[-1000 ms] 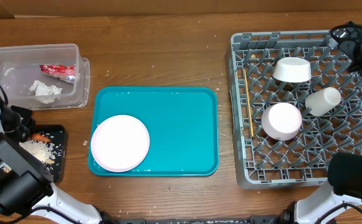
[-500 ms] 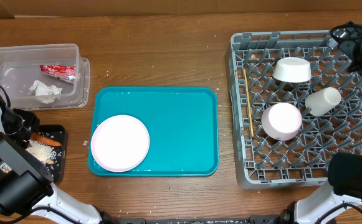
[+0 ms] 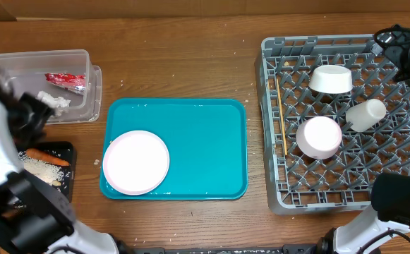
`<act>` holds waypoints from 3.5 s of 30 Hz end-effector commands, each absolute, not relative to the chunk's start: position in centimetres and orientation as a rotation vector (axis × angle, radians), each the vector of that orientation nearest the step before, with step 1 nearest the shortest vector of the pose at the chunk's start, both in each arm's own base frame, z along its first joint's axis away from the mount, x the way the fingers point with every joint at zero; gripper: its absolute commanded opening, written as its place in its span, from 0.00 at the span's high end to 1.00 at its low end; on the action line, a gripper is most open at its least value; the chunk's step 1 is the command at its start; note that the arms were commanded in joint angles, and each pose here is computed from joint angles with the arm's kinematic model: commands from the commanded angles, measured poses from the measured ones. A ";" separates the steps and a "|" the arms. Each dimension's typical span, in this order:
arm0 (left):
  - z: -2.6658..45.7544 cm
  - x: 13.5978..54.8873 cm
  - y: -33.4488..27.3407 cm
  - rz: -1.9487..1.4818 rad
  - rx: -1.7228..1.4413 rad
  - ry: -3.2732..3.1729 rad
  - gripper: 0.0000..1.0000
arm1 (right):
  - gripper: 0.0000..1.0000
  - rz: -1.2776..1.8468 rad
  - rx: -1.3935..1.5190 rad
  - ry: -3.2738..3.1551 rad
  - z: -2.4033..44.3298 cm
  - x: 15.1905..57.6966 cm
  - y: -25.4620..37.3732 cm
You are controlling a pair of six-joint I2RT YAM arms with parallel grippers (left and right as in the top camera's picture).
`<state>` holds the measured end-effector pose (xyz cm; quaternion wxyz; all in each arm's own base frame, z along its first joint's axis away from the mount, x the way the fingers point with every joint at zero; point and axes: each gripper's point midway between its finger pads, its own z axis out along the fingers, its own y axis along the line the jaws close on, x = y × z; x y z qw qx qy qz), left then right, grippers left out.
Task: Sort waste into correct bins and load items into the dishwasher
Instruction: 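Raise the left gripper and move it back above the bins, then move the right gripper to the white plate on the teal tray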
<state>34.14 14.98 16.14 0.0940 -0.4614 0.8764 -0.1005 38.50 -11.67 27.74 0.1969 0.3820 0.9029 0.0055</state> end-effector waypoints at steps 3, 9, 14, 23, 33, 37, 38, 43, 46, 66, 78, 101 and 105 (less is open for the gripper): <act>17.7 36.6 3.7 -0.421 -0.880 2.795 0.32 | 0.00 0.020 1.056 2.492 28.9 38.5 -11.7; 12.0 34.5 -4.7 -0.062 -0.570 3.054 0.32 | 0.00 0.020 1.056 2.492 28.9 38.5 -11.7; 7.0 32.0 -10.5 0.037 -0.358 3.227 0.37 | 0.00 0.020 1.056 2.492 28.9 38.5 -11.7; 5.0 32.1 -10.9 0.082 -0.357 3.257 0.39 | 0.00 0.020 1.056 2.492 28.9 38.5 -11.7; 12.9 37.2 -4.0 0.105 -0.569 3.073 0.45 | 0.00 0.020 1.056 2.492 28.9 38.5 -11.7; 17.7 39.6 1.9 0.231 -0.708 2.889 0.47 | 0.00 0.020 1.056 2.492 28.9 38.5 -11.7; 18.6 40.1 3.2 0.242 -0.744 2.847 0.43 | 0.00 0.020 1.056 2.492 28.9 38.5 -11.7; 20.2 40.7 9.0 0.228 -1.005 2.692 0.00 | 0.00 0.020 1.056 2.492 28.9 38.5 -11.7; 19.7 39.9 11.0 0.128 -1.163 2.670 0.00 | 0.00 0.021 1.057 2.492 28.9 38.5 -11.7; 19.6 39.1 14.8 0.036 -1.317 2.597 0.00 | 0.00 0.853 0.734 2.600 30.9 39.4 0.6; 19.6 38.9 15.2 0.044 -1.345 2.584 0.00 | 0.00 0.762 -0.252 2.762 25.4 36.2 24.5; 19.6 38.6 15.6 0.087 -1.349 2.584 0.00 | 0.24 0.661 -0.580 2.774 10.6 31.9 40.4; 19.6 38.6 15.6 0.086 -1.350 2.584 0.00 | 0.31 0.480 -0.482 2.834 6.3 33.1 39.2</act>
